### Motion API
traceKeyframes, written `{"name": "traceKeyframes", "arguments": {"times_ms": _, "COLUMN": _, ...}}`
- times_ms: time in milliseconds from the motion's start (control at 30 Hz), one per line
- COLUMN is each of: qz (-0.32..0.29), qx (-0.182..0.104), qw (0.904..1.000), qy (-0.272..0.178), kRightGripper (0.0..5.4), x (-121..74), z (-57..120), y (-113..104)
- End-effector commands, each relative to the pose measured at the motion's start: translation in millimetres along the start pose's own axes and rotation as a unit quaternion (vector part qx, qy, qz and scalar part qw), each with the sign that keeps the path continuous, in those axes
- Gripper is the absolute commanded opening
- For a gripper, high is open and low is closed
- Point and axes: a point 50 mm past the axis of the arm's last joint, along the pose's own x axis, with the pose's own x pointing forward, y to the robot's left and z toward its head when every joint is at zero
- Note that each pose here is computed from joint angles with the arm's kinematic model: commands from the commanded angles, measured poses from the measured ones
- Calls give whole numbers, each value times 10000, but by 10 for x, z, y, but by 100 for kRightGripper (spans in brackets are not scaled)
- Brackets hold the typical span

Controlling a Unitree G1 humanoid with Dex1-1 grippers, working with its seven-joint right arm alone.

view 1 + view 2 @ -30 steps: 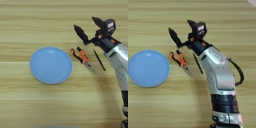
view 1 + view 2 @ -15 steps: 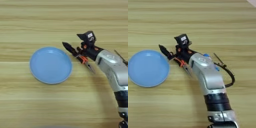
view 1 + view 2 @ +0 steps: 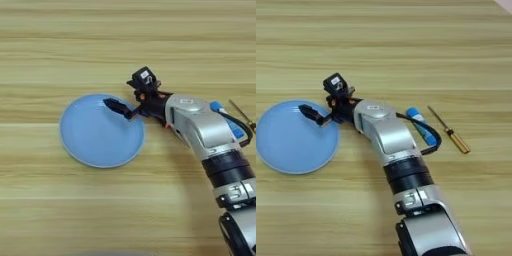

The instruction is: Move the objects on the table

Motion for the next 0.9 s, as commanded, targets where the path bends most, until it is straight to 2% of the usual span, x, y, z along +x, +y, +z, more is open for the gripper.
{"name": "traceKeyframes", "arguments": {"times_ms": 33, "qz": -51, "qx": -496, "qw": 9985, "qy": -229, "kRightGripper": 537, "x": 57, "z": 384, "y": -84}}
{"name": "traceKeyframes", "arguments": {"times_ms": 233, "qz": -53, "qx": -547, "qw": 9985, "qy": -18, "kRightGripper": 537, "x": 172, "z": 374, "y": -126}}
{"name": "traceKeyframes", "arguments": {"times_ms": 467, "qz": 269, "qx": -725, "qw": 9967, "qy": 252, "kRightGripper": 537, "x": 289, "z": 304, "y": -58}}
{"name": "traceKeyframes", "arguments": {"times_ms": 900, "qz": 590, "qx": -963, "qw": 9932, "qy": 272, "kRightGripper": 537, "x": 411, "z": 277, "y": 60}}
